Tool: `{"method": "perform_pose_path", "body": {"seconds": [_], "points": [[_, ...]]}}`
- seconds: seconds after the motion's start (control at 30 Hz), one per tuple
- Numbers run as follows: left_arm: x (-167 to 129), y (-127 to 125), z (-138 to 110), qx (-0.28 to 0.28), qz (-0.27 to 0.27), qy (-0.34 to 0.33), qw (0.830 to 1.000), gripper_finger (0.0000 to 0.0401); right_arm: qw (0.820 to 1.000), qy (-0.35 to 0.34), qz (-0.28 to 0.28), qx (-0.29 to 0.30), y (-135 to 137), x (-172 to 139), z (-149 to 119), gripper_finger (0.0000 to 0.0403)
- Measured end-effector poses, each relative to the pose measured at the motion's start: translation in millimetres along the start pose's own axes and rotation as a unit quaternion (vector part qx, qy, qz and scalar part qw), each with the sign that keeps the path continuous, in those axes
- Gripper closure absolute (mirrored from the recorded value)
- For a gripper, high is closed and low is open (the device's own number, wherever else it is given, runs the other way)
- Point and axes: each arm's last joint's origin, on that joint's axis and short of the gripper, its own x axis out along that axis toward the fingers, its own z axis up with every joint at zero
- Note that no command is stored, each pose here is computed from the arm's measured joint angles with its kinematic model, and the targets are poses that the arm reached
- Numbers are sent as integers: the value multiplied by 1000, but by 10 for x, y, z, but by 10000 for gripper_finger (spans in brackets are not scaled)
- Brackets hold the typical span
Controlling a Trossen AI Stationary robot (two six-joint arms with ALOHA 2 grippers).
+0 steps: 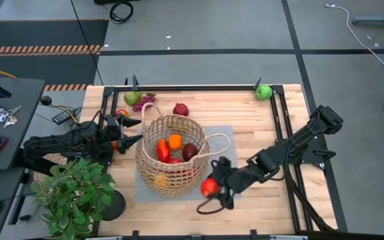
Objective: Build produce basket
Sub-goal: Put the red apple into the brown woven basket
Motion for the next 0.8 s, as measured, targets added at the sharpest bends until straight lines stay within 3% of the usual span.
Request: {"method": "perform_pose_path", "body": {"seconds": [0.17,0.33,0.5,0.63,0.8], "points": [[0,0,0,0,0,0,1000,12,987,-119,84,-71,199,-91,281,54],[0,0,0,0,0,0,1000,12,962,-230,80,-119,292,-215,516,53],[0,0,0,0,0,0,1000,12,938,-320,-48,-125,291,-359,721,53],[0,0,0,0,0,0,1000,12,916,-340,-164,-137,232,-436,828,53],[0,0,0,0,0,0,1000,12,901,-332,-209,-184,136,-429,903,53]]}}
